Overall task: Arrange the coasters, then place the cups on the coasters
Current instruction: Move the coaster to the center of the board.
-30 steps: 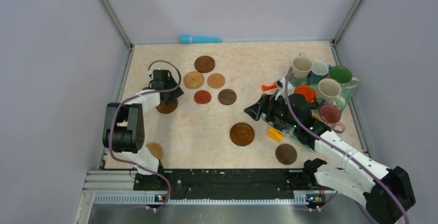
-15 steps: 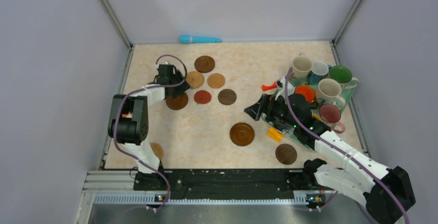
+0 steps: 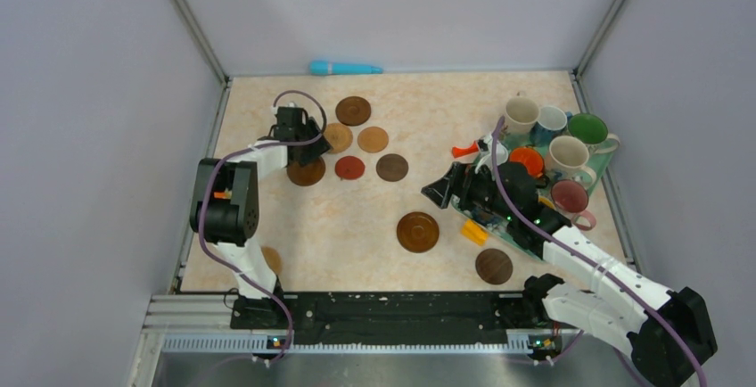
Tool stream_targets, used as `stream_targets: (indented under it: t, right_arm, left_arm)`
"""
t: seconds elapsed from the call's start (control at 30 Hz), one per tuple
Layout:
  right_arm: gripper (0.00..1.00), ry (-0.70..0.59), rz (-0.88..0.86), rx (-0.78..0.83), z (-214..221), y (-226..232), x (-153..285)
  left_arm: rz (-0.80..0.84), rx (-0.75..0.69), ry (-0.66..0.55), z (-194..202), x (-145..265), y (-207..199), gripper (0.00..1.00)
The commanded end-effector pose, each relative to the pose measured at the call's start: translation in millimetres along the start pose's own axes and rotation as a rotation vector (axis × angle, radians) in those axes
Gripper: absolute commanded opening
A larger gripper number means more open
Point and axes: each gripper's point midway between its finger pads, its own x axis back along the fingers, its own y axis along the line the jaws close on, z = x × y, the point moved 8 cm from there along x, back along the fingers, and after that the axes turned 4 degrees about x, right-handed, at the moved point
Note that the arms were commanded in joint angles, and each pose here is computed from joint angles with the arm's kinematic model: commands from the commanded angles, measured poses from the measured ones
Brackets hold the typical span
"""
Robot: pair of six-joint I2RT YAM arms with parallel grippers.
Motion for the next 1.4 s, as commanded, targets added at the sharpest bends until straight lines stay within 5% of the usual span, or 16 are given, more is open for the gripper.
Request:
stream_targets:
  t: [0.0,1.37]
  right_arm:
    - [0.92,-0.045,-0.031,0.017,-13,10,1]
    - [0.93,-0.052,-0.037,0.006,-12,12,5]
  left_arm:
    - [-0.054,-0.028,0.038,7,-6,9,0.61]
    - [0.095,0.008,0.074,11,12,-9,0.61]
